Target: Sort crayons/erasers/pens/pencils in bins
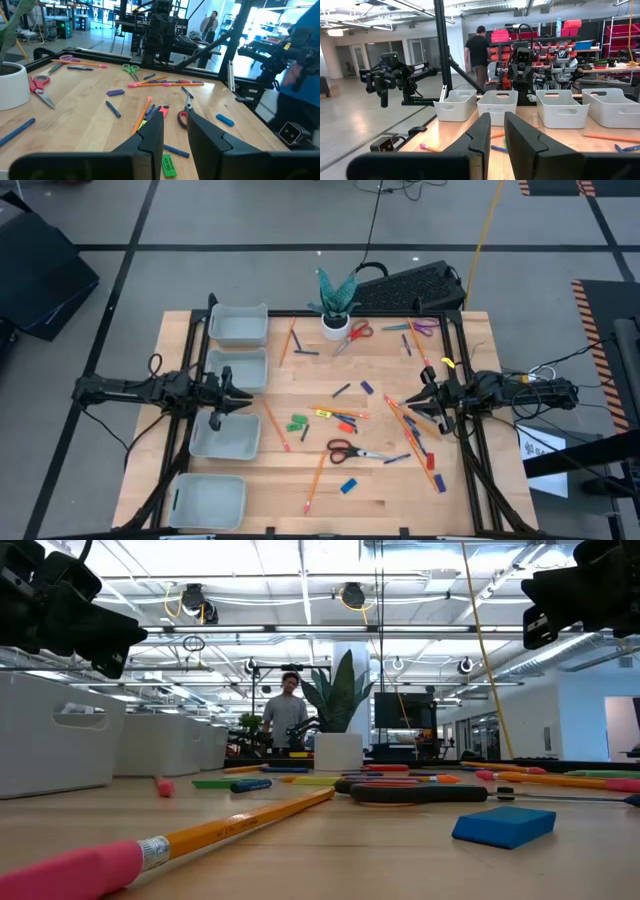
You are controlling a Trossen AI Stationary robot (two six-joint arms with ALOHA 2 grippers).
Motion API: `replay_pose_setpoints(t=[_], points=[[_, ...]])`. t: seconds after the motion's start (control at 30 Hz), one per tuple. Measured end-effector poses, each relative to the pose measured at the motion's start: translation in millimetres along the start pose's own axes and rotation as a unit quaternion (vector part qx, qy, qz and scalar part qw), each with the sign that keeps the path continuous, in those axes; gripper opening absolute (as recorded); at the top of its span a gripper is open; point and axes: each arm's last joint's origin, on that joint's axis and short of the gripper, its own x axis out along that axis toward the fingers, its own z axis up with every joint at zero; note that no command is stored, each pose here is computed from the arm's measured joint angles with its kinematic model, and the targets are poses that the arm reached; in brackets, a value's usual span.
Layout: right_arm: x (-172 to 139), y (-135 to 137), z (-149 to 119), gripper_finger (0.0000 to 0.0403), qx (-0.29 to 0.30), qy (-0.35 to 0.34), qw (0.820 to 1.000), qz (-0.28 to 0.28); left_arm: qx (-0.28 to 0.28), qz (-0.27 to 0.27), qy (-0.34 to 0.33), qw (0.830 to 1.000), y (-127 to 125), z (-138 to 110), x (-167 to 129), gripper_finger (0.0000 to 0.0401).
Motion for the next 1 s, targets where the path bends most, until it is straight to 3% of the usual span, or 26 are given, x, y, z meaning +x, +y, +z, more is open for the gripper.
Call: replay_pose_setpoints(t=[0.17, 0.33, 0.43, 0.6, 0.73, 0.87, 1.0], points=[[0, 0, 4, 0.0050, 0.000, -0.020, 1.000, -0.004, 0.000, 0.000, 0.000, 1.000, 0, 0, 0, 0.0088], [0, -3, 15, 0.0049, 0.118, -0.086, 0.987, -0.063, 0.000, 0.000, 0.000, 1.000, 0, 0, 0, 0.0088], [5, -5, 7, 0.0044, 0.134, -0.012, 0.987, -0.091, 0.000, 0.000, 0.000, 1.000, 0, 0, 0, 0.0088], [23, -3, 36, 0.0020, 0.151, 0.088, 0.978, -0.110, 0.000, 0.000, 0.001, 1.000, 0, 0, 0, 0.0088], [53, -1, 54, 0.0005, 0.185, 0.188, 0.950, -0.168, 0.000, 0.000, 0.001, 1.000, 0, 0, 0, 0.0088], [93, 4, 62, 0.0001, 0.234, 0.296, 0.896, -0.234, 0.000, 0.000, 0.001, 1.000, 0, 0, 0, 0.0088], [143, 9, 70, 0.0000, 0.277, 0.357, 0.846, -0.283, 0.000, 0.000, 0.001, 1.000, 0, 0, 0, 0.0088]])
